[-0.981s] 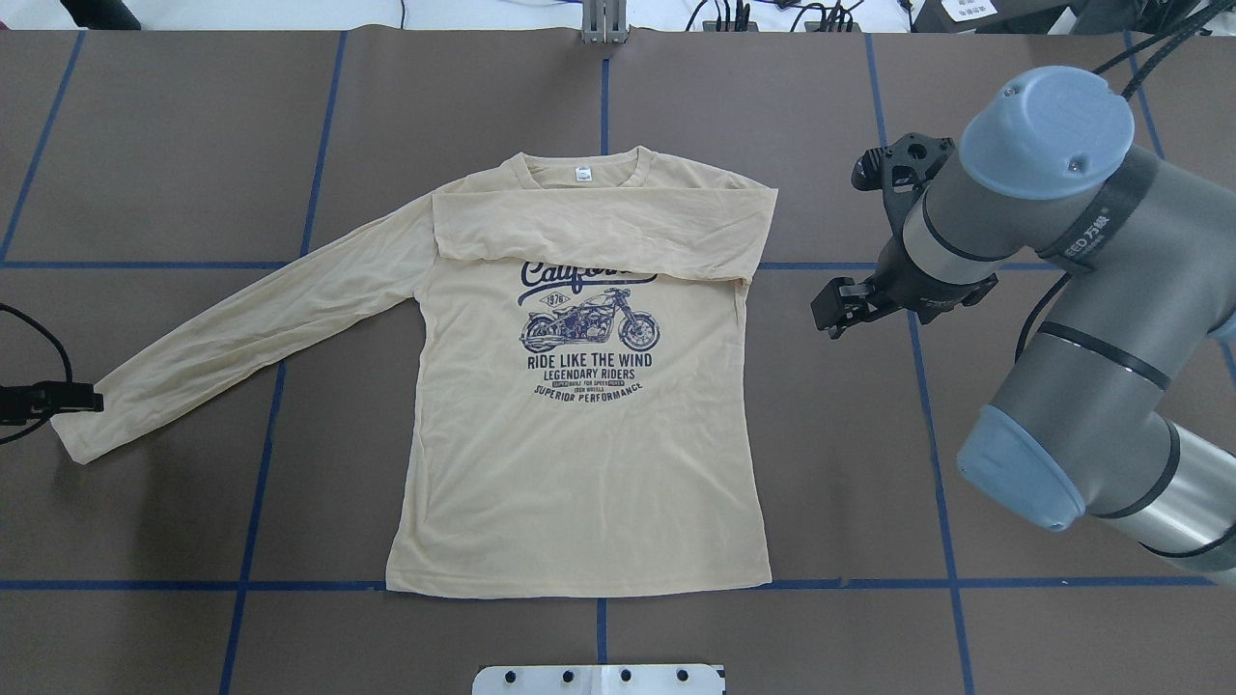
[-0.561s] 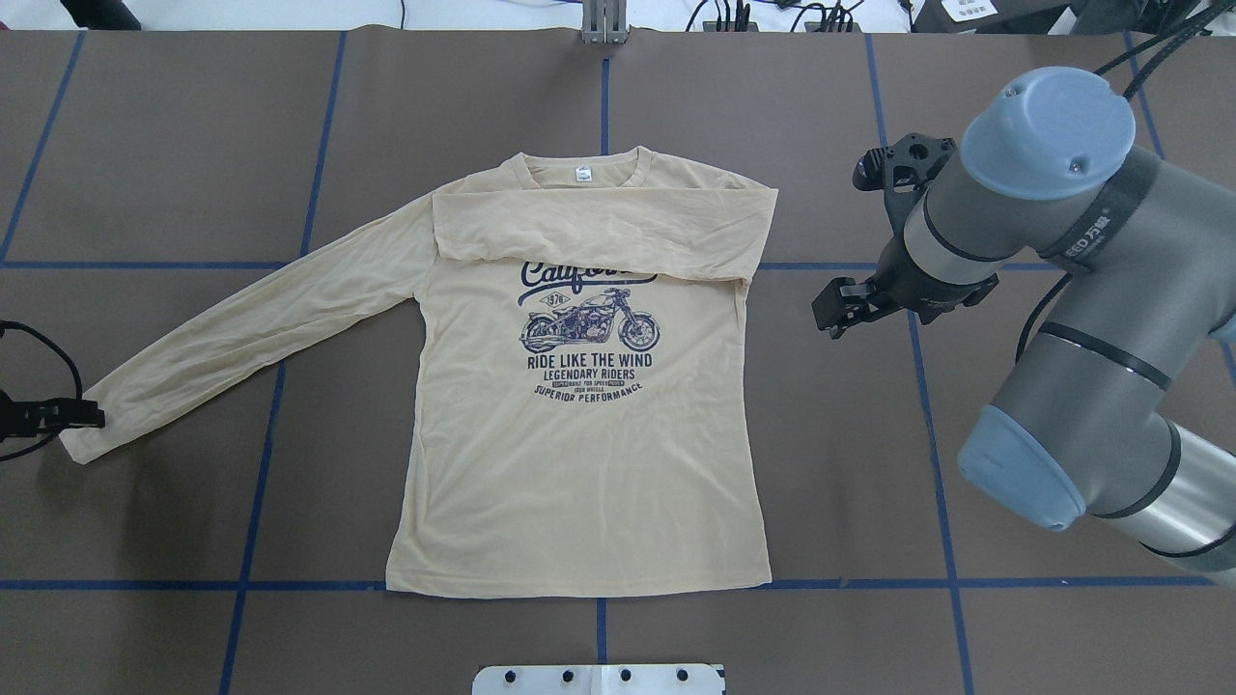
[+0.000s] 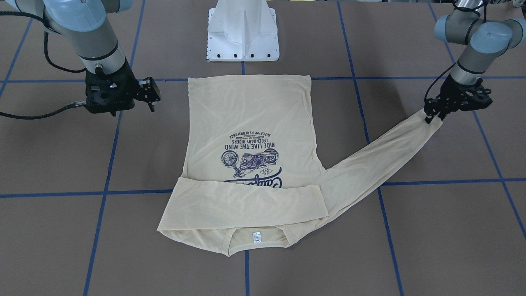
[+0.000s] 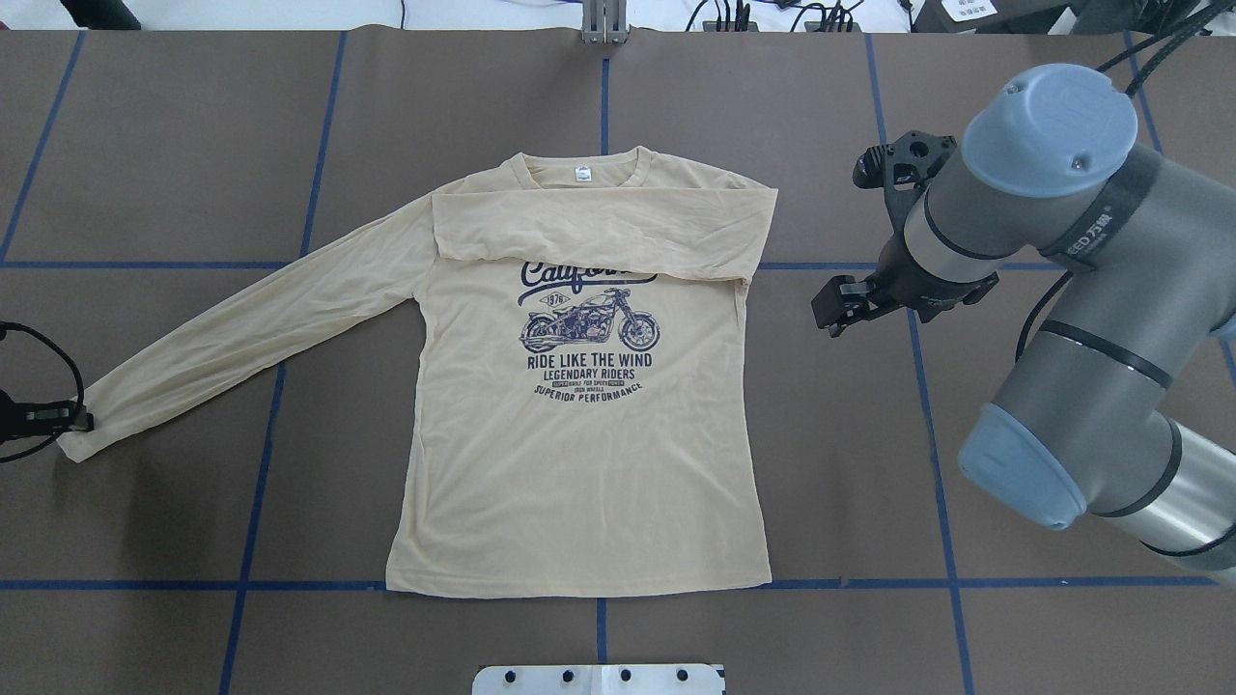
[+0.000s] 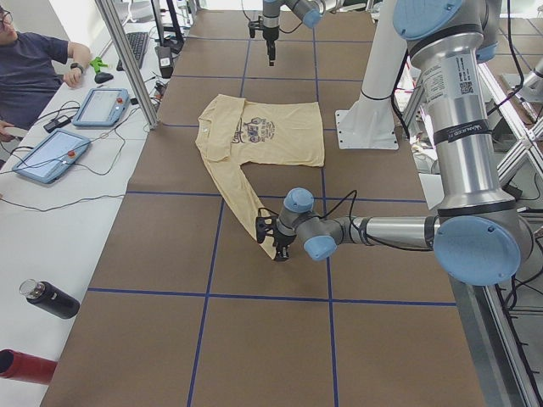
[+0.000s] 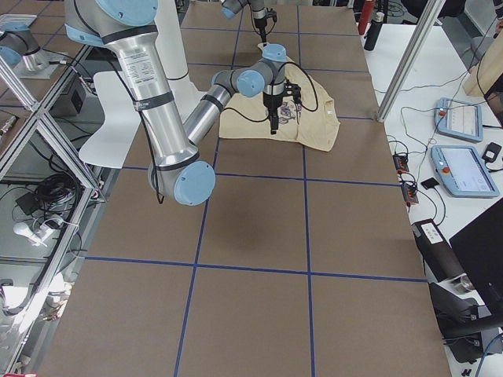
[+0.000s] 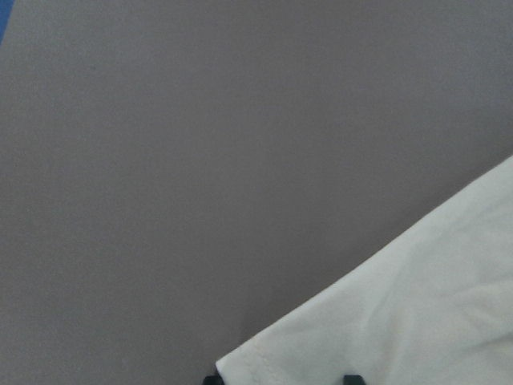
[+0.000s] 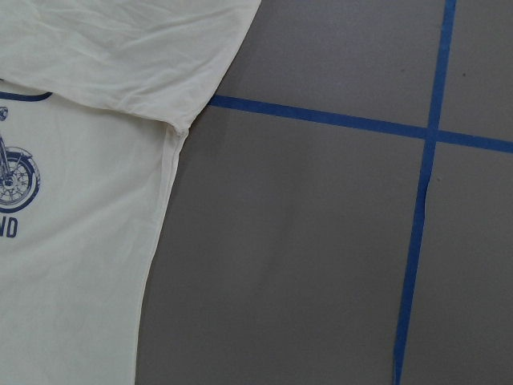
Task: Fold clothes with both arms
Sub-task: 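Lower the left gripper onto the cuff of the other sleeve and grasp, then carry the sleeve with the left gripper across the shirt toward the collar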
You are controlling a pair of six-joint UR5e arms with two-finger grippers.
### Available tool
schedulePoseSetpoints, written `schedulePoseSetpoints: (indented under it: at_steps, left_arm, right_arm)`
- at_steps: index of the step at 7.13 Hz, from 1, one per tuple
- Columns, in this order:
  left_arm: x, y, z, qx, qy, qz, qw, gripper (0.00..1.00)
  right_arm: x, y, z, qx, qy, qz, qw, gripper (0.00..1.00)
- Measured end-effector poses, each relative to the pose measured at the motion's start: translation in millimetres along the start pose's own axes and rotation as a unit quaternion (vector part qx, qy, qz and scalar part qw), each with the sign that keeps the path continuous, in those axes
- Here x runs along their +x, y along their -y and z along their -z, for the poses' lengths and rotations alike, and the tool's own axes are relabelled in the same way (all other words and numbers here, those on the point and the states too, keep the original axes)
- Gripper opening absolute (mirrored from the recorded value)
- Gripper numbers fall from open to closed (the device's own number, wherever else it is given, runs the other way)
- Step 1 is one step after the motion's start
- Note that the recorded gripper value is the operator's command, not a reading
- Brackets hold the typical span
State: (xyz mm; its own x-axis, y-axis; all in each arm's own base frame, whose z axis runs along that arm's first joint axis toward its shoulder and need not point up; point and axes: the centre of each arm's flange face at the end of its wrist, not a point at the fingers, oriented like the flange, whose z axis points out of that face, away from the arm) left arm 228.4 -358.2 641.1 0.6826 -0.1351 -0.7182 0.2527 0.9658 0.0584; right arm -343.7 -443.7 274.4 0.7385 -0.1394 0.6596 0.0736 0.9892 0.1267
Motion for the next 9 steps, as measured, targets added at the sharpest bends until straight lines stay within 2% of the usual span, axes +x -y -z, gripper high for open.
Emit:
schedulePoseSetpoints:
  at_steps: [4,7,9]
  left_arm:
    - [21,-1,23,-0.003,-0.027,-0.007,0.9996,0.0]
    - [68,4,71,-0.045,-0.11,-0.017,0.9928,0.0]
    - [105,49,108,-0.064,-0.173,-0.009,0.9828,0.0]
  right_arm:
    - [4,1,1,0.001,0.0,-0.003,1.0,1.0]
    - [27,-8,-2,-0.004,-0.01,-0.012,0.9999,1.0]
    - [40,-14,-8,-0.011,-0.018,-0.018,0.9996,1.0]
